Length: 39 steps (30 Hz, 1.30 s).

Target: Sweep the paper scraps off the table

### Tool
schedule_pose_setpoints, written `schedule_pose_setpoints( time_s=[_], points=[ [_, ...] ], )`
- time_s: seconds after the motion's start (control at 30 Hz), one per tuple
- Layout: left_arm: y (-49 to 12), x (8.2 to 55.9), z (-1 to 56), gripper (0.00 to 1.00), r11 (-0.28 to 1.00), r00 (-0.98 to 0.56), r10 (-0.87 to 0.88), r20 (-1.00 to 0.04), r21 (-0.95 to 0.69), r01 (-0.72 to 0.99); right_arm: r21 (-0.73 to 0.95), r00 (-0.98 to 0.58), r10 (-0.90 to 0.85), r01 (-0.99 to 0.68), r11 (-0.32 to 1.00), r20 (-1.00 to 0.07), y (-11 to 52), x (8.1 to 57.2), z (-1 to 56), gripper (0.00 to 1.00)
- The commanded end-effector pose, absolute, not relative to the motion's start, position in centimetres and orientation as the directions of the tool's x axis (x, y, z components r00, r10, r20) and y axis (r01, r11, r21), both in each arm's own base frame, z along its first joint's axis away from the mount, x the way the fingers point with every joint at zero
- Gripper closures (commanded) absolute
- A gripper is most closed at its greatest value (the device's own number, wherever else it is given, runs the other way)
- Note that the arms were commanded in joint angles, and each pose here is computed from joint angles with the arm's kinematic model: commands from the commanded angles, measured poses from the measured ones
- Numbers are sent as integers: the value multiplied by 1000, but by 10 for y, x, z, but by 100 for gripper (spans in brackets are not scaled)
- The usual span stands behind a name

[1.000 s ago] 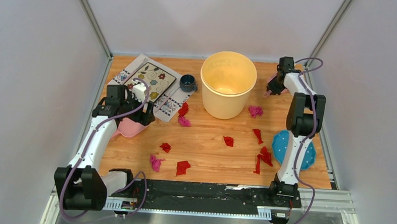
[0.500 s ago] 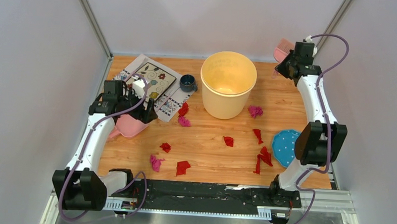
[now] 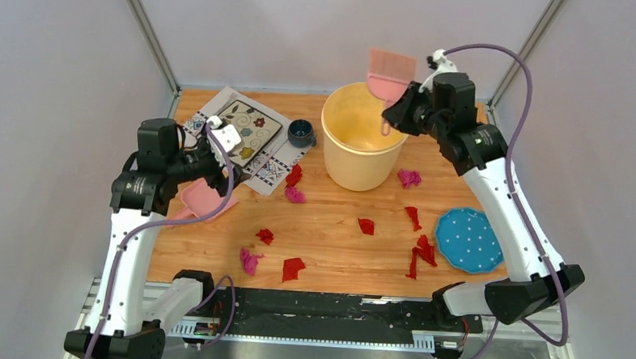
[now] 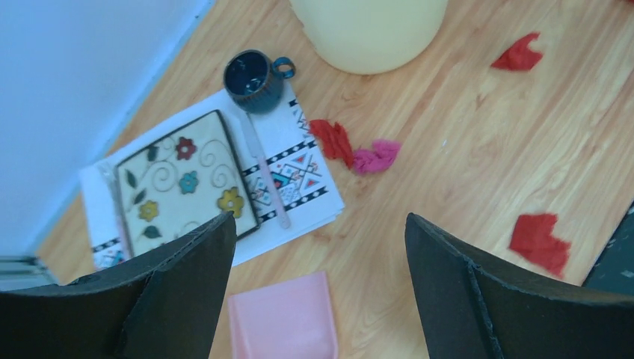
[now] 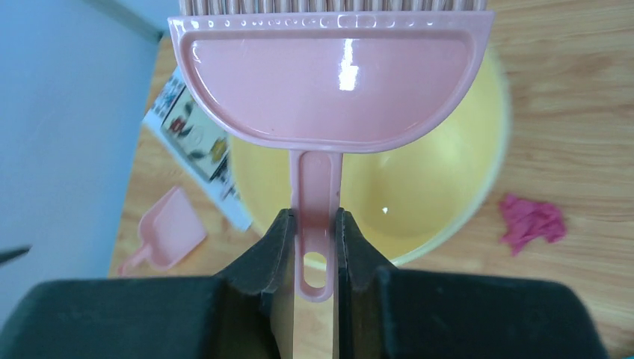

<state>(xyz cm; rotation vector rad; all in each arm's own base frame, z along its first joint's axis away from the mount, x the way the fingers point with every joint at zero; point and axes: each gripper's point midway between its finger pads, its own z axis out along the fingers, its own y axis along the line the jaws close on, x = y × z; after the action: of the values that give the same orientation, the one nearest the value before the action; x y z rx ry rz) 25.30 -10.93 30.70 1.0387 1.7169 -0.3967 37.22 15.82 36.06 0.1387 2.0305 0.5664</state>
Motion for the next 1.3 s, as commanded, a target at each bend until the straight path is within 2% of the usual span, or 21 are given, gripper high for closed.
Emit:
schedule_pose_setpoints(
  time_s=[0.0, 0.03, 0.1, 0.13, 0.2, 0.23, 0.3, 0.33, 0.43, 0.63, 0.73, 1.0, 1.07, 1.1, 1.13, 1.2, 1.27],
  points=[
    [-92, 230, 305, 9, 393, 120, 658, -743, 475, 787, 446, -565, 221, -297, 844, -795, 216, 319, 365, 100],
    [-87, 230, 309, 9, 310, 210, 716, -666, 573, 759, 458, -579, 208, -326, 827, -788, 226, 308, 363, 100],
    [-70, 222, 318, 9, 226, 278, 797, -536, 692, 685, 490, -604, 187, -386, 781, -774, 255, 286, 362, 100],
    [-65, 223, 326, 9, 111, 367, 834, -411, 778, 619, 495, -610, 180, -399, 772, -772, 263, 280, 362, 100],
    [-55, 217, 342, 9, -10, 439, 868, -232, 876, 482, 498, -628, 141, -439, 748, -765, 288, 261, 353, 100],
    [-54, 216, 353, 9, -114, 496, 862, -100, 917, 382, 504, -639, 140, -435, 746, -757, 296, 258, 346, 100],
    [-60, 207, 368, 9, -196, 556, 829, 55, 961, 198, 520, -653, 107, -480, 707, -749, 323, 240, 340, 100],
    [-65, 202, 372, 9, -295, 591, 785, 187, 951, 92, 525, -667, 92, -485, 699, -740, 334, 236, 333, 100],
    [-90, 177, 366, 9, -380, 673, 648, 356, 917, -119, 528, -673, 36, -545, 651, -739, 369, 216, 332, 100],
    [-117, 144, 337, 9, -391, 762, 485, 428, 886, -249, 555, -680, -65, -646, 524, -730, 426, 171, 336, 100],
    [-118, 144, 329, 9, -416, 752, 467, 465, 866, -277, 561, -682, -98, -667, 491, -724, 442, 160, 335, 100],
    [-109, 160, 319, 8, -456, 731, 500, 464, 859, -233, 557, -669, -142, -701, 445, -729, 462, 144, 334, 100],
    [-111, 159, 316, 12, -461, 736, 484, 474, 853, -246, 559, -669, -144, -704, 438, -729, 464, 143, 336, 100],
    [-112, 159, 315, 15, -469, 734, 473, 487, 845, -258, 561, -672, -154, -705, 435, -725, 466, 142, 333, 100],
    [-112, 160, 315, 28, -476, 729, 472, 496, 839, -262, 562, -671, -157, -707, 430, -724, 467, 141, 333, 100],
    [-110, 164, 315, 44, -484, 717, 475, 510, 832, -271, 566, -667, -174, -720, 401, -725, 471, 135, 335, 100],
    [-109, 168, 319, 65, -488, 699, 484, 527, 825, -285, 561, -656, -191, -735, 381, -730, 473, 131, 334, 100]
  ],
)
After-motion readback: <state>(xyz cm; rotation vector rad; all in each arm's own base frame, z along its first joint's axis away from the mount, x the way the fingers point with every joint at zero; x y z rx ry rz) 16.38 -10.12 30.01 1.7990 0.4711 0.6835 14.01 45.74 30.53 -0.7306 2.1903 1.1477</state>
